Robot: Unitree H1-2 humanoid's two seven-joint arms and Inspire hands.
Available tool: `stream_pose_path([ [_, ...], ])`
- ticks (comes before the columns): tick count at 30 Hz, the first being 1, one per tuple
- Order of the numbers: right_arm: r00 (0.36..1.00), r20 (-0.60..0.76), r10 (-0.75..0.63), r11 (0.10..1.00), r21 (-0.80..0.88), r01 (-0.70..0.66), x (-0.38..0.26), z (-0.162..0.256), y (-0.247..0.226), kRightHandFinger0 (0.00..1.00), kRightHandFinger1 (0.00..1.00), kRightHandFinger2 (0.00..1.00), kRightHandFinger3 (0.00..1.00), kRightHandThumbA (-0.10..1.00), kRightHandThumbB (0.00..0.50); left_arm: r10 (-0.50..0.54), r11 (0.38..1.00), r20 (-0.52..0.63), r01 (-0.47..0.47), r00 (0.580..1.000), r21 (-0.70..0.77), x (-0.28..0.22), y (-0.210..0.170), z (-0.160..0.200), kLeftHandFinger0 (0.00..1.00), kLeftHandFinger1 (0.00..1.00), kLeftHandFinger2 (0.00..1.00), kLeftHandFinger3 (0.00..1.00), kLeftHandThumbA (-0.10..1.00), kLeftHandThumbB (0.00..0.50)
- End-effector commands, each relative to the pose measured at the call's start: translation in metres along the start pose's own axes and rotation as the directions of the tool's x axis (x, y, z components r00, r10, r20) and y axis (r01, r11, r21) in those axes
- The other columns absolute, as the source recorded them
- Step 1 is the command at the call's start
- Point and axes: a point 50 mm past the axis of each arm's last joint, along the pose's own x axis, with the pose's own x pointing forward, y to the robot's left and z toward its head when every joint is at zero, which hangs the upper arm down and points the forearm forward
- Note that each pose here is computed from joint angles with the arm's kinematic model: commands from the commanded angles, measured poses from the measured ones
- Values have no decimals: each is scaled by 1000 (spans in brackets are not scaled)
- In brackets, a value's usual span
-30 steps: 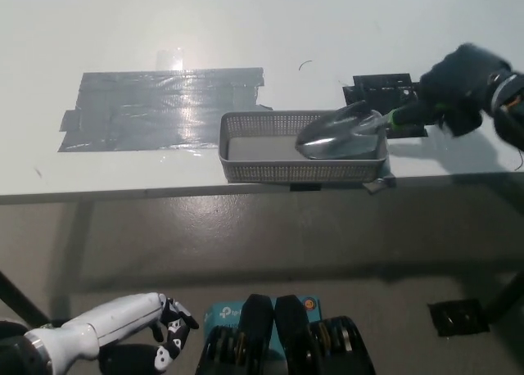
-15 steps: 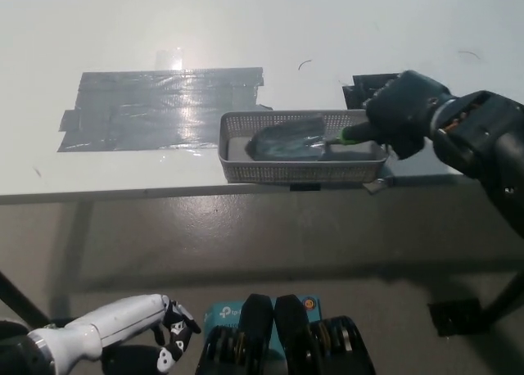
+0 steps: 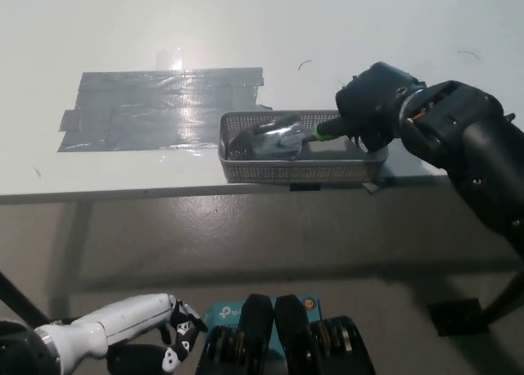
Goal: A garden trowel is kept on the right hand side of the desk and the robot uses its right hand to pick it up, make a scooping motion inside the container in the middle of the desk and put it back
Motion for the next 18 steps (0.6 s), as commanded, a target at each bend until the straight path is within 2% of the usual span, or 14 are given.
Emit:
stream_pose_path([
  [1,997,-49,-52,988,141,58,-7,-24,-29,0,4,157,683,-100,0,16,1000,-14,-16,1000,10,-5,5,1,628,643,735,883,910,143],
  [3,996,-66,-59,970,233,73,-9,-37,-28,0,0,137,626,-100,0,14,1000,-16,-14,1000,17,-5,5,1,627,645,735,884,927,138],
  [4,995,-73,-62,964,256,79,-9,-40,-27,8,45,182,672,-100,8,13,1000,-17,-13,1000,17,-4,4,1,620,641,732,886,935,146],
  [5,994,-91,-61,946,313,87,-9,-48,-24,115,200,350,730,-100,1,11,1000,-17,-11,1000,15,-4,3,1,619,641,731,887,938,145],
  [6,994,-94,-63,921,379,94,-9,-55,-18,247,329,419,778,-100,0,7,1000,-18,-7,1000,15,-4,3,1,632,655,745,898,951,142],
  [7,993,-96,-73,878,465,110,-10,-64,-8,265,339,438,775,-100,0,3,1000,-14,-2,1000,9,-2,1,1,639,659,749,899,946,139],
  [8,992,-99,-84,855,504,123,-10,-68,0,116,172,223,494,-100,2,5,1000,-12,-5,1000,5,-2,1,2,640,659,748,895,945,152],
  [9,991,-100,-89,838,531,129,-9,-70,6,34,125,228,411,-100,13,7,1000,-11,-7,1000,4,-2,1,2,640,658,747,893,947,156],
  [10,991,-99,-92,837,531,131,-9,-70,4,62,180,273,395,-100,27,10,1000,-10,-10,1000,3,-2,1,2,641,658,747,891,949,156],
  [11,991,-90,-103,801,583,136,-8,-73,19,18,44,82,86,-100,14,9,1000,-10,-9,1000,7,-2,1,3,640,658,748,891,949,151],
  [13,991,-71,-117,760,636,135,-4,-76,33,0,261,398,101,-100,174,14,1000,-14,-14,1000,7,-3,1,2,635,655,745,890,949,156],
  [14,991,-60,-121,753,645,131,-2,-77,42,0,300,474,91,-100,202,15,1000,-14,-15,1000,3,-3,1,2,634,656,745,891,945,153],
  [16,991,-59,-123,740,659,131,0,-77,58,0,319,515,208,-100,215,13,1000,-12,-13,1000,12,-3,1,2,633,656,743,889,955,148],
  [18,983,-57,-174,659,735,159,-2,-72,72,0,281,466,195,-100,246,6,1000,-21,-6,1000,9,-3,0,1,637,657,745,898,965,160],
])
